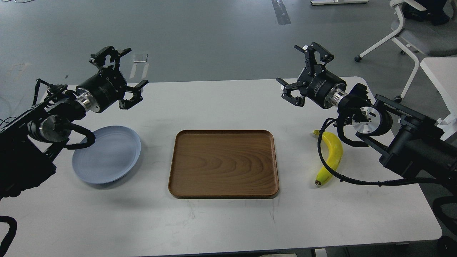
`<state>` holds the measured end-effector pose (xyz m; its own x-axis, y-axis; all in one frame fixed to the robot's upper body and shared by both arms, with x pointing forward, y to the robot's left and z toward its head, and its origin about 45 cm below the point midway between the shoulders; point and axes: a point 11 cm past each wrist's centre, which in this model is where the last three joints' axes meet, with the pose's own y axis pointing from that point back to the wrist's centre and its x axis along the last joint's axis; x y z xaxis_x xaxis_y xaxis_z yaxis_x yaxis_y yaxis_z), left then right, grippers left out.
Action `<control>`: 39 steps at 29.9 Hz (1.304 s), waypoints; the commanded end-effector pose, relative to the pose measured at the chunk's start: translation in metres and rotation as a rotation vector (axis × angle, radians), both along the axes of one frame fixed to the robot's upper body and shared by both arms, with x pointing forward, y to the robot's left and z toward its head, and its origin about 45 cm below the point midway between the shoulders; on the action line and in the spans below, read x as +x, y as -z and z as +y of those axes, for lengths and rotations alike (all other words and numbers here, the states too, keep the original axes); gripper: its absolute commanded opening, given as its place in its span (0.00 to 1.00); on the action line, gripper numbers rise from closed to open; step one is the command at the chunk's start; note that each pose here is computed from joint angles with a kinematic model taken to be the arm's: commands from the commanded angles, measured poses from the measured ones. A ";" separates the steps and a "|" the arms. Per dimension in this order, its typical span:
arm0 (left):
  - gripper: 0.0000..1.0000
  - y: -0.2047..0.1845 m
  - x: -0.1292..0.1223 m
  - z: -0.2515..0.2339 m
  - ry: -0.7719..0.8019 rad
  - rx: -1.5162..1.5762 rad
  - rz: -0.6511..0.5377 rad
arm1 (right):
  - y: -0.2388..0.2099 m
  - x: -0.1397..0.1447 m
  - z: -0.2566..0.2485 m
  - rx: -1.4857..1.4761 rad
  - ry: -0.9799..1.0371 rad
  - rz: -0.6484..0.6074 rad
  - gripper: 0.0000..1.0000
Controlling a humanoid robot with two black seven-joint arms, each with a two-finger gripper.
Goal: Place banana on plate with both arms
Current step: 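Move the left gripper down toward the light blue plate's rim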
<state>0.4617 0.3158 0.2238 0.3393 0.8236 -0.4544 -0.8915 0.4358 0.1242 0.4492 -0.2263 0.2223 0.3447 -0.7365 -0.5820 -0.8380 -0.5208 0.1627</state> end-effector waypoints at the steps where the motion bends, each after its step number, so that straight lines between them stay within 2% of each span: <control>1: 0.98 0.002 -0.001 0.002 -0.007 -0.005 -0.002 | 0.001 -0.008 0.003 0.014 -0.045 0.000 1.00; 14: 0.98 0.006 -0.005 0.010 -0.052 -0.030 -0.037 | 0.003 -0.005 -0.009 -0.019 -0.008 0.017 1.00; 39: 0.98 0.008 -0.009 0.023 -0.043 0.050 -0.020 | 0.002 0.002 -0.012 -0.054 0.005 0.006 1.00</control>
